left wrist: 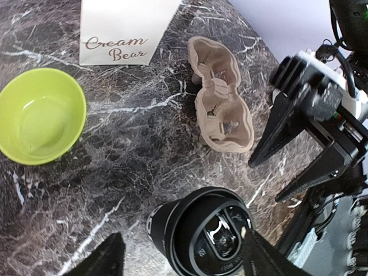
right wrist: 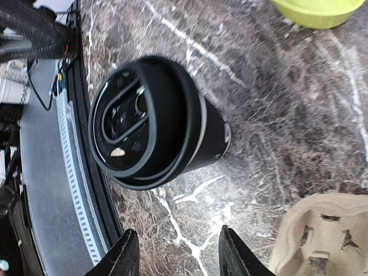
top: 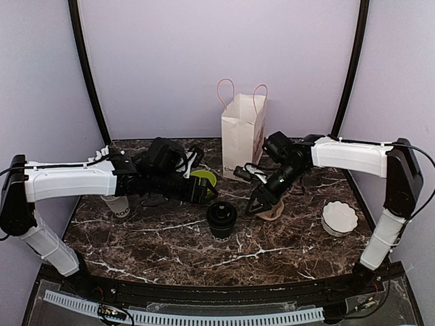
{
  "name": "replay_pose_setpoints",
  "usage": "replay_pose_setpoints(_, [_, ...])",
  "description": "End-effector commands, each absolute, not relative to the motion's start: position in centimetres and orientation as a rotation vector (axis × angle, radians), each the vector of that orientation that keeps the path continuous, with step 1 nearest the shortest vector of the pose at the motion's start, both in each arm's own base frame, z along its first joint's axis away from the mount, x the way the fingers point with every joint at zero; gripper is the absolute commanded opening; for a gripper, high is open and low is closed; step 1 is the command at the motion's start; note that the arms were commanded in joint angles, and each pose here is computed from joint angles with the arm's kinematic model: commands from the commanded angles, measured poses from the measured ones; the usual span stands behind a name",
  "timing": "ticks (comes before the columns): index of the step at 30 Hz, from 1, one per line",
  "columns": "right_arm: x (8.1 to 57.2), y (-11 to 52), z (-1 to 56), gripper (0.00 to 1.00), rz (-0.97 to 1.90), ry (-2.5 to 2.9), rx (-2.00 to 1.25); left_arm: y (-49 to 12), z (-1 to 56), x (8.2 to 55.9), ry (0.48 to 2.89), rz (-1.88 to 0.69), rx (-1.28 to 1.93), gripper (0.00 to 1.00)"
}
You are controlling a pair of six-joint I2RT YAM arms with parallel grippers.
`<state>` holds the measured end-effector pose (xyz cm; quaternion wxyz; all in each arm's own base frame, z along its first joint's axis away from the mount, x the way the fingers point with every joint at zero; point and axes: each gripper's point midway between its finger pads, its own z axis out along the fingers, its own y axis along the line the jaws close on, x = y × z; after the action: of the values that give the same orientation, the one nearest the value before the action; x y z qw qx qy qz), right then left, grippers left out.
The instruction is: Pack the takeout coffee
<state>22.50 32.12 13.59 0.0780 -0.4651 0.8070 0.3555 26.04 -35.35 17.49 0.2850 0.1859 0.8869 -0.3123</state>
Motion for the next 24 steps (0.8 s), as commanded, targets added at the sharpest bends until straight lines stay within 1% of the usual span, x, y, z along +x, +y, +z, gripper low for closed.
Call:
replay_pose_setpoints(1, [20.5, 33.3, 12.5, 0.46, 1.103, 2.372, -1.499, -35.9, 17.0, 26.0, 2.364, -0.815, 0.580, 0.76])
replay_pose_setpoints(5, [20.8, 34.2, 12.3, 0.42, 1.127, 2.390, -1.512, -35.7, 15.9, 25.6, 2.396, -0.831, 0.559, 0.74])
replay_pose_setpoints(13, [24.2, 35.2, 11.6, 0.35, 1.048, 2.454, -1.437, -35.5, 15.0, 23.6, 2.413, -0.952, 0.548, 0.67])
replay_pose_setpoints(19, [27.9, 34.7, 11.5, 0.33, 0.988, 2.491, -1.331, -35.8, 14.7, 22.2, 2.432, -1.006, 0.572, 0.62])
replay_pose_setpoints(24, [28.6, 34.4, 11.7, 0.33, 0.950, 2.486, -1.316, -35.5, 14.5, 21.5, 2.480, -0.988, 0.534, 0.60])
